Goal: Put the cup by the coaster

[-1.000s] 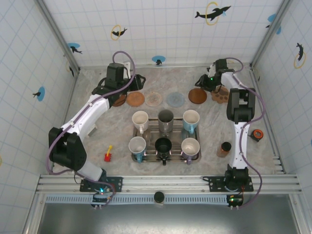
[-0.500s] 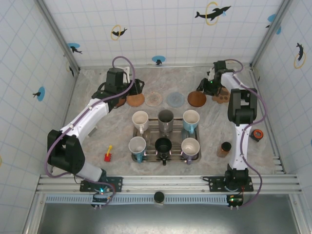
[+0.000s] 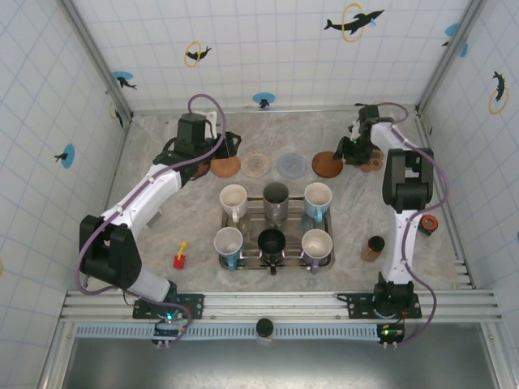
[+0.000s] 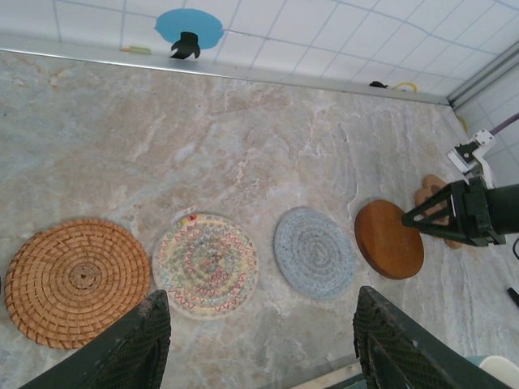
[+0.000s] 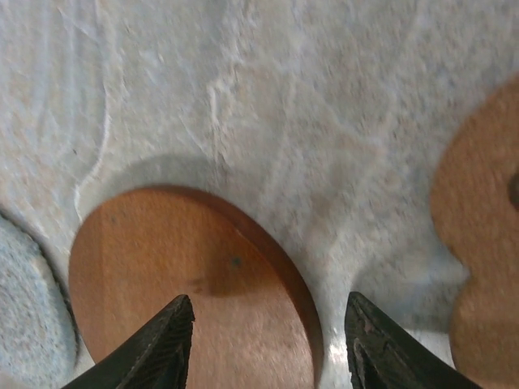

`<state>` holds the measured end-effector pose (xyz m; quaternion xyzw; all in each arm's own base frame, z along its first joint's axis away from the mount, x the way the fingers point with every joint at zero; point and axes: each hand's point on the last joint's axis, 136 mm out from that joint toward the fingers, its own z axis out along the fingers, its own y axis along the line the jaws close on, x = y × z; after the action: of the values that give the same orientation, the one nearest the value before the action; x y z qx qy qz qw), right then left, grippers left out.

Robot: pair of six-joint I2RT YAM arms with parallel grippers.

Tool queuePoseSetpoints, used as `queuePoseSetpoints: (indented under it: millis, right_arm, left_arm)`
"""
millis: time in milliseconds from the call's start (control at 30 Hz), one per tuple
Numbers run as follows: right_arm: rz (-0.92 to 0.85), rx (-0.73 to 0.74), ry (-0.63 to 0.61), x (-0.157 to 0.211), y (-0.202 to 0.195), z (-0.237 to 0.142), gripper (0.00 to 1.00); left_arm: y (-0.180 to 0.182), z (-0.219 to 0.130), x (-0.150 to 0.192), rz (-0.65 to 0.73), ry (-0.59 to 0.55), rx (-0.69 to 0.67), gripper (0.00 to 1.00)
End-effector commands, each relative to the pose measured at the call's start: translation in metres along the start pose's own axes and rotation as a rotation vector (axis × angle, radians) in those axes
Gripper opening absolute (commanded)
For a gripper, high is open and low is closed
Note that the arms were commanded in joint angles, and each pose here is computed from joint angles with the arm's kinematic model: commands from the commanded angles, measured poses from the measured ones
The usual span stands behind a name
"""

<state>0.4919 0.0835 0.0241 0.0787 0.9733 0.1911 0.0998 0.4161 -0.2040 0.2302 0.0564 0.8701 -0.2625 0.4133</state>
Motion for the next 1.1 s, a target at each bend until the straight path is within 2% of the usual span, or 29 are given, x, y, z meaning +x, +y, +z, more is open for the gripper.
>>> queuePoseSetpoints:
  millis: [0, 467, 1067]
  right_arm:
    - [0.022, 0.049, 0.077, 0.030, -0.012, 0.004, 0.51]
    - [-0.005, 0.035, 0.136, 0.047, 0.007, 0.025, 0.46]
    - [-0.027, 0.062, 0.163, 0.061, 0.006, 0.018, 0.44]
  left_arm:
    - [-0.001, 0.003, -0.006, 0.021, -0.015, 0.015, 0.61]
    - [-0.002, 0.004, -0.004, 0.016, -0.010, 0.024, 0.61]
    - [-0.003, 0.006, 0.000, 0.007, -0.004, 0.039, 0.61]
